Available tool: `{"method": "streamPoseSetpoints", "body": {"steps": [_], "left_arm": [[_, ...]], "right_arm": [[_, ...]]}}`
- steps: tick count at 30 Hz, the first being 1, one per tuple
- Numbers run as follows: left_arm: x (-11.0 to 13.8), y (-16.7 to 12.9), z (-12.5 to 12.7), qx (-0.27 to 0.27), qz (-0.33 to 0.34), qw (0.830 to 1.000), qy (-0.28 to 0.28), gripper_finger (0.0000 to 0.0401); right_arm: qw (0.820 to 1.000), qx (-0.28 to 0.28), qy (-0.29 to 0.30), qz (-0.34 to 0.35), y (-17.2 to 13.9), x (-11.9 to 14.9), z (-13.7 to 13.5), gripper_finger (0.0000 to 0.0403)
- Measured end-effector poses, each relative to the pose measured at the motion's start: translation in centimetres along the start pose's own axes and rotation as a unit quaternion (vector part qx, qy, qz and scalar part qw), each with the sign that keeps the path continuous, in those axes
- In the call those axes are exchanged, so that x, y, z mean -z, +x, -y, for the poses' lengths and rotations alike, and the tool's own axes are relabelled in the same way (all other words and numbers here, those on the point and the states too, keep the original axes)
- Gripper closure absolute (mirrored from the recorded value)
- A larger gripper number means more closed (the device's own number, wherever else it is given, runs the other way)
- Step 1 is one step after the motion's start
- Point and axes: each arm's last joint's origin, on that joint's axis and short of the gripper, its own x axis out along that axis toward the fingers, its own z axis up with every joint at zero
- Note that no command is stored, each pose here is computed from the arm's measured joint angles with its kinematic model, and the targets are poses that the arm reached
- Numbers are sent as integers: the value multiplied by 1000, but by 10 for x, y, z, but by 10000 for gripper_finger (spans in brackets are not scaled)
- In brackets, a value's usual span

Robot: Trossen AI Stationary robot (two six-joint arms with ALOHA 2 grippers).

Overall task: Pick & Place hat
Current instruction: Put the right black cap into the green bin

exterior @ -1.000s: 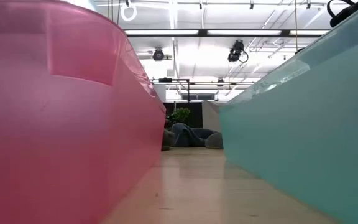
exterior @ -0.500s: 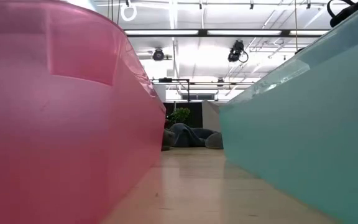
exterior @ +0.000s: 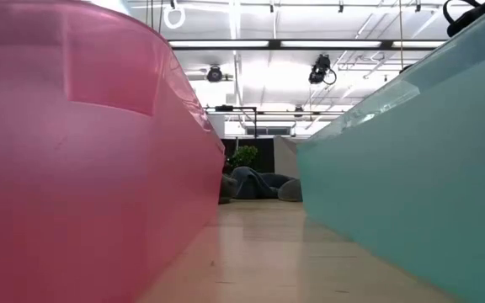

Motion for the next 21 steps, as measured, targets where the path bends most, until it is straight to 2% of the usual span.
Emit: {"method": "streamPoseSetpoints", "body": {"steps": [8, 14, 21], "left_arm": [[-4, -1, 0, 1, 9, 999, -38, 275], [-23, -4, -1, 31, 34, 998, -48, 273], [-46, -6, -4, 25, -5, 999, -22, 229]], "right_arm": [[1000, 0, 0, 0, 0, 0, 0, 358], [1000, 0, 0, 0, 0, 0, 0, 358], [1000, 1, -7, 0, 0, 0, 0, 358]]}}
